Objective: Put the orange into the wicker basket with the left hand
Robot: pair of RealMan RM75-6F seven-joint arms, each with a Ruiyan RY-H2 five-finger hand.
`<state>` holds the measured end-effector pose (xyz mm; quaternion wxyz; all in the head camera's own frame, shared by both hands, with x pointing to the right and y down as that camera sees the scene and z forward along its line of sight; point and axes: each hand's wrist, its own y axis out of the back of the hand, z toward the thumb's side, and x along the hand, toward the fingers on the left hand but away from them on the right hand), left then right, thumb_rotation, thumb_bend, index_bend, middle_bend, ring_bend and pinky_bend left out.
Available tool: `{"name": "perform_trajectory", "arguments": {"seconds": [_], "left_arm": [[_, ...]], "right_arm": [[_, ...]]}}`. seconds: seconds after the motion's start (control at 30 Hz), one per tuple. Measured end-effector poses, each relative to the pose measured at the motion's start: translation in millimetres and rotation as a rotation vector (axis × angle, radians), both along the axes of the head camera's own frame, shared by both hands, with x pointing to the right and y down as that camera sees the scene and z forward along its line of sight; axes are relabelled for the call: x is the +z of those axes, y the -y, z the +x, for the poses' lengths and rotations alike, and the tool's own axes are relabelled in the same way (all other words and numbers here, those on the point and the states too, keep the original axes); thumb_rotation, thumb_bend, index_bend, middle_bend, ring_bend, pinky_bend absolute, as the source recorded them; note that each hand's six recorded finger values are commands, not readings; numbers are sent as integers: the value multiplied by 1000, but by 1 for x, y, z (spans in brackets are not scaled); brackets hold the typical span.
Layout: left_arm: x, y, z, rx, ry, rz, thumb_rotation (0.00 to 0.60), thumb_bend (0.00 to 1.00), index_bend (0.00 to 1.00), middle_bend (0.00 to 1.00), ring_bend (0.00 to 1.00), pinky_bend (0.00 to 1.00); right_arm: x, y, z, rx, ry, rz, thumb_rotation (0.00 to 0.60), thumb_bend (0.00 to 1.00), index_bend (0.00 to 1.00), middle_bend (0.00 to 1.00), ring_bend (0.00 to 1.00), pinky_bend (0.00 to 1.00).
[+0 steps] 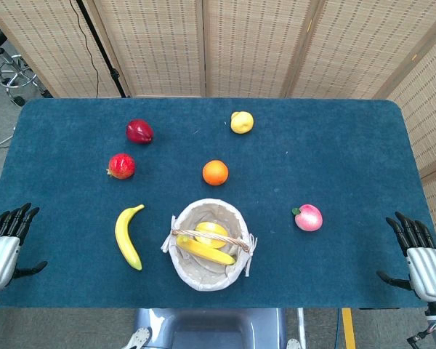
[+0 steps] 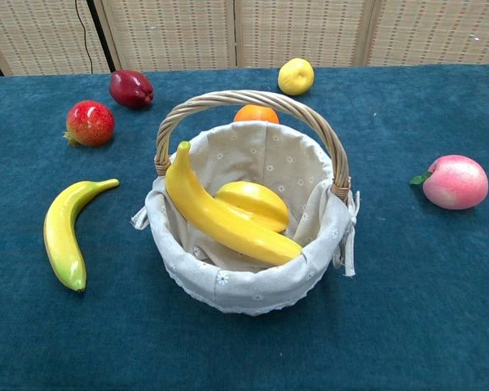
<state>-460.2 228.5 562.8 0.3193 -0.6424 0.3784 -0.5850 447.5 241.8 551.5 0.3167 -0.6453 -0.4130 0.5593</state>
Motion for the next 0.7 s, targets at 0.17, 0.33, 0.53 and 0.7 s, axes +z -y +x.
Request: {"name": "perform_trajectory", "arguments": {"seconds": [0.17,0.33,0.53,0.7], "left_arm": [[2,-1,1,-2,-9,-9,600,13,0,0,0,0],[3,0,3,-1,-21,-18,600,13,0,0,0,0],[-1,11,4,8,-44,-24,600,13,0,0,0,0],[-5,28,4,24,-76,-51,600,12,0,0,0,0]], "right_arm": [[0,0,1,2,2,0,600,0,40,0,0,0],[-2,0,2,8,10,2,600,0,40,0,0,0],[0,2,5,18,10,-6,600,0,40,0,0,0],[5,1,7,22,8,-24,600,0,40,0,0,0]]}}
